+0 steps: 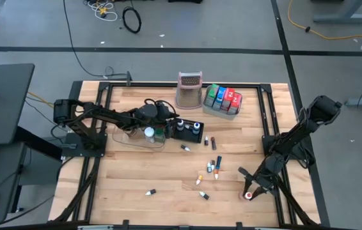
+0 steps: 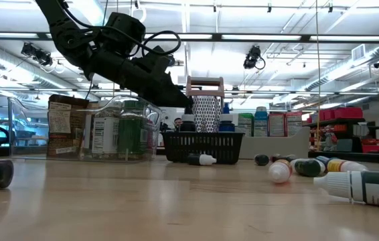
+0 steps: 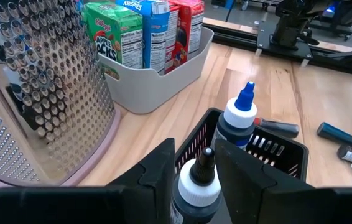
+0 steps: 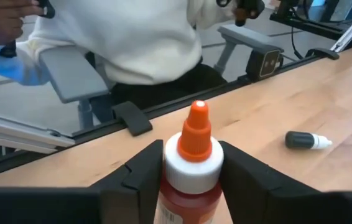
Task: Pick & Place Kitchen Items
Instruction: Put the large orange food coloring bottle into the black bin
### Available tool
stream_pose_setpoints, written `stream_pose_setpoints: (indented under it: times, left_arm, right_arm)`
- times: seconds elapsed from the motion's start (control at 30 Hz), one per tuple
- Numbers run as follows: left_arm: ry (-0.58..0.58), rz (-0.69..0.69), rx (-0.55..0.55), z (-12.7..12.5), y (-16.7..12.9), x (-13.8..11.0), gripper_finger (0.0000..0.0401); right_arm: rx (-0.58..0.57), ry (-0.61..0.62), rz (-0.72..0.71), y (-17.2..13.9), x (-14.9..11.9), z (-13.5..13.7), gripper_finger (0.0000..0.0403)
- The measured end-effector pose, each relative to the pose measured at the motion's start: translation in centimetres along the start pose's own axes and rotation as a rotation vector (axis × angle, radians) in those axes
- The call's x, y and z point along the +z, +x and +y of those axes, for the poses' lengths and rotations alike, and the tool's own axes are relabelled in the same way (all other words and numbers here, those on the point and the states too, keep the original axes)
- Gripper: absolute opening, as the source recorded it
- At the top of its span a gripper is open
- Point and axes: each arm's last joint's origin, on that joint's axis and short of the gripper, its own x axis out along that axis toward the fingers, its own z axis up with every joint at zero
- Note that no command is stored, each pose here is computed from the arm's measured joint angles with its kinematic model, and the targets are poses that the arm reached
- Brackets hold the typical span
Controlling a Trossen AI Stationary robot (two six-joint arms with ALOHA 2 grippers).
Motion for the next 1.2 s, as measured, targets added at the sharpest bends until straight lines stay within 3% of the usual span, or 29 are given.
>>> stream_pose_setpoints:
  times: [0.2,0.37,0.53,0.73,0.83,1.0,1.2]
  left_arm:
    - [0.0,0.0,0.0,0.0,0.0,0.0,0.0123]
    - [0.0,0.0,0.0,0.0,0.0,0.0,0.0123]
    - [0.0,-0.005,0.007,0.0,0.0,0.0,0.0123]
    - [-0.004,-0.005,0.009,0.0,0.0,0.0,0.0123]
    - [-0.005,-0.005,0.009,0.0,0.0,0.0,0.0123]
    - [-0.005,-0.006,0.007,0.0,0.0,0.1,0.0123]
    - [0.081,-0.068,-0.018,-0.3,-0.6,1.3,0.0123]
  right_arm:
    - [-0.002,-0.005,-0.016,0.0,0.2,0.0,0.0122]
    - [-0.073,-0.013,-0.048,0.0,0.5,-0.3,0.0127]
    - [-0.299,-0.034,-0.159,-0.3,1.8,-1.2,0.0138]
    - [-0.734,-0.039,-0.232,-1.5,2.9,-3.5,0.0123]
    - [-0.898,-0.013,-0.278,-2.3,3.3,-4.9,0.0131]
    - [-1.046,0.044,-0.365,-3.1,4.6,-8.1,0.0141]
    - [-1.129,0.115,-0.248,-2.4,6.7,-13.2,0.0125]
